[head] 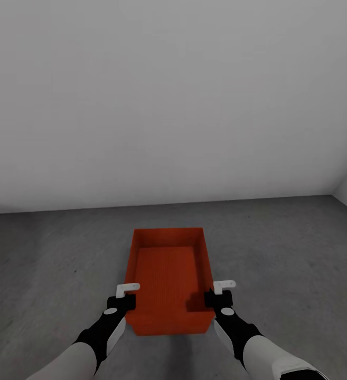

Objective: Move the two storage containers from the living room to the garage. In the garage, place one container on the floor and stack the other container on top of it (either order is fine).

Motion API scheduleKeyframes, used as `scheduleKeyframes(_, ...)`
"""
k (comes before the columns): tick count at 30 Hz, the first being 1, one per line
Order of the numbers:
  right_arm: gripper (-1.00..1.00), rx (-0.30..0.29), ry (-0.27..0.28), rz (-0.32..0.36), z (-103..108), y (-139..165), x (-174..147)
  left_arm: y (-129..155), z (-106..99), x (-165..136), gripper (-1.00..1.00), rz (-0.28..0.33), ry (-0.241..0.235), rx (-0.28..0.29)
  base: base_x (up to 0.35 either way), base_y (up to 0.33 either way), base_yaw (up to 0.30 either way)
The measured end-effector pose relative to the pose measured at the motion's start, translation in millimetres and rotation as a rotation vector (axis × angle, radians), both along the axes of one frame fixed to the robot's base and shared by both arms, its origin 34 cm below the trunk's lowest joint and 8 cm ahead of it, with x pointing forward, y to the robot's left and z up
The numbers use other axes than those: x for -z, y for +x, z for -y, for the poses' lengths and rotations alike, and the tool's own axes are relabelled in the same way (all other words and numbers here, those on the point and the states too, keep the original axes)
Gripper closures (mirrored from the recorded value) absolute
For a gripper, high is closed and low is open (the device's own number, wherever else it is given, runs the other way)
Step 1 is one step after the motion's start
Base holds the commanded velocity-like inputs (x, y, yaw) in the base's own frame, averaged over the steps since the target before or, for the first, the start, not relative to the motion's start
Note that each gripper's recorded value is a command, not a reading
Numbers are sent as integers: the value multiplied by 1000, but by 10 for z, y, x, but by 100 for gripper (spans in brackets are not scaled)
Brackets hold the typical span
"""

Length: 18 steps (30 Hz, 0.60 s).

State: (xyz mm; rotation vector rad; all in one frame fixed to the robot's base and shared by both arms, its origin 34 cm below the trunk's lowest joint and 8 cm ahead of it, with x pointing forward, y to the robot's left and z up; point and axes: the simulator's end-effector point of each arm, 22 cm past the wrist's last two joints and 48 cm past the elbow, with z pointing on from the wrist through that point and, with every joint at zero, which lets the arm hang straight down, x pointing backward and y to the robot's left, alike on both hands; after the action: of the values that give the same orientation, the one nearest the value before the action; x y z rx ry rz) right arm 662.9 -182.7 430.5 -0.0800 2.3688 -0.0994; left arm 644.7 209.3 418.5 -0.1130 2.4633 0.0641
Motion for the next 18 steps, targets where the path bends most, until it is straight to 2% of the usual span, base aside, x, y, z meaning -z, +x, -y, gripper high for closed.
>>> scheduleKeyframes(18,100,0,1,0,1,0,3,0,1,3,100,0,0,1,15,0,0)
